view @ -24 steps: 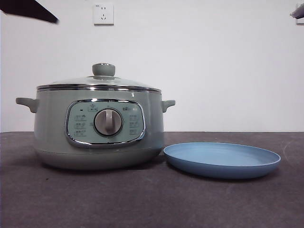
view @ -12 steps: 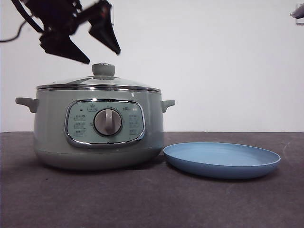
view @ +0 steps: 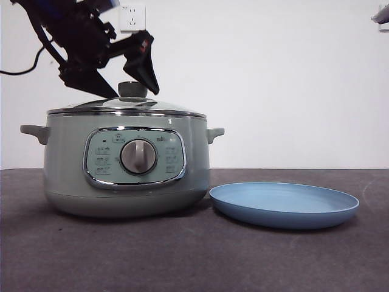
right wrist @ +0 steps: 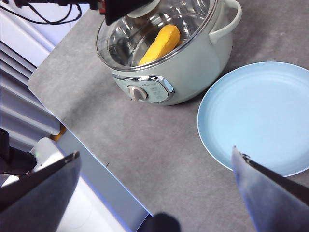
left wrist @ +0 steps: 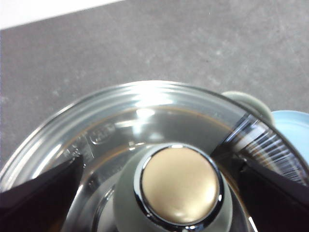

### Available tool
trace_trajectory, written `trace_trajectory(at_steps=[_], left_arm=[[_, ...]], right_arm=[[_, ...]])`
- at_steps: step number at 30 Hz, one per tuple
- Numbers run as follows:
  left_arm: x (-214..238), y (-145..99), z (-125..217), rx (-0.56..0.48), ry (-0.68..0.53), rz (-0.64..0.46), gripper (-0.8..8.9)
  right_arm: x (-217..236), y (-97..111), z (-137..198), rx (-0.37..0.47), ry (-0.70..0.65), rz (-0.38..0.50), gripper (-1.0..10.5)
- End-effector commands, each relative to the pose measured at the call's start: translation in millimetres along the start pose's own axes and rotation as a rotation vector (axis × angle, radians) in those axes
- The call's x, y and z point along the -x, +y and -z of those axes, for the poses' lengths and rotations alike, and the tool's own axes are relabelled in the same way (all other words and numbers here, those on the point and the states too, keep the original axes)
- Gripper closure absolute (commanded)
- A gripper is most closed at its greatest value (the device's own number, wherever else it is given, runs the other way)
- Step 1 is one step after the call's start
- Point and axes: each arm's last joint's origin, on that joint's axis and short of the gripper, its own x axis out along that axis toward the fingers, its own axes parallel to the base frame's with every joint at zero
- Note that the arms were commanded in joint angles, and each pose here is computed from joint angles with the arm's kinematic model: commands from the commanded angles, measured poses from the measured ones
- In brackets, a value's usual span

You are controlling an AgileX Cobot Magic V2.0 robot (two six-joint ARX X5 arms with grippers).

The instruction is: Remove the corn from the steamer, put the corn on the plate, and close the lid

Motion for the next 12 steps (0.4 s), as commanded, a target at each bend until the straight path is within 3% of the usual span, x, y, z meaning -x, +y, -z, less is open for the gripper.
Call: trace_trajectory(at_steps=[1, 6, 10, 12], left_arm=[[-3.8, -2.7, 1.3, -0.016, 0.006, 0.004, 2.52], [-3.9, -2.4, 0.5, -0.013, -0.002, -0.015, 2.66], [-3.9, -2.6, 1.6, -0.012, 0.010, -0.013, 5.98], [-3.9, -2.7, 2.5, -0.011, 0.018, -0.010, 7.07]], right_arm=[[0.3, 0.7, -0.9, 0.007, -0.004, -0.001, 3.1], [0.3, 0.6, -0.9, 0.008, -0.004, 0.002, 3.1], [0.3, 0.6, -0.9, 0.008, -0.004, 0.002, 3.1], [0.3, 0.5, -0.9, 0.008, -0.004, 0.004, 3.1]])
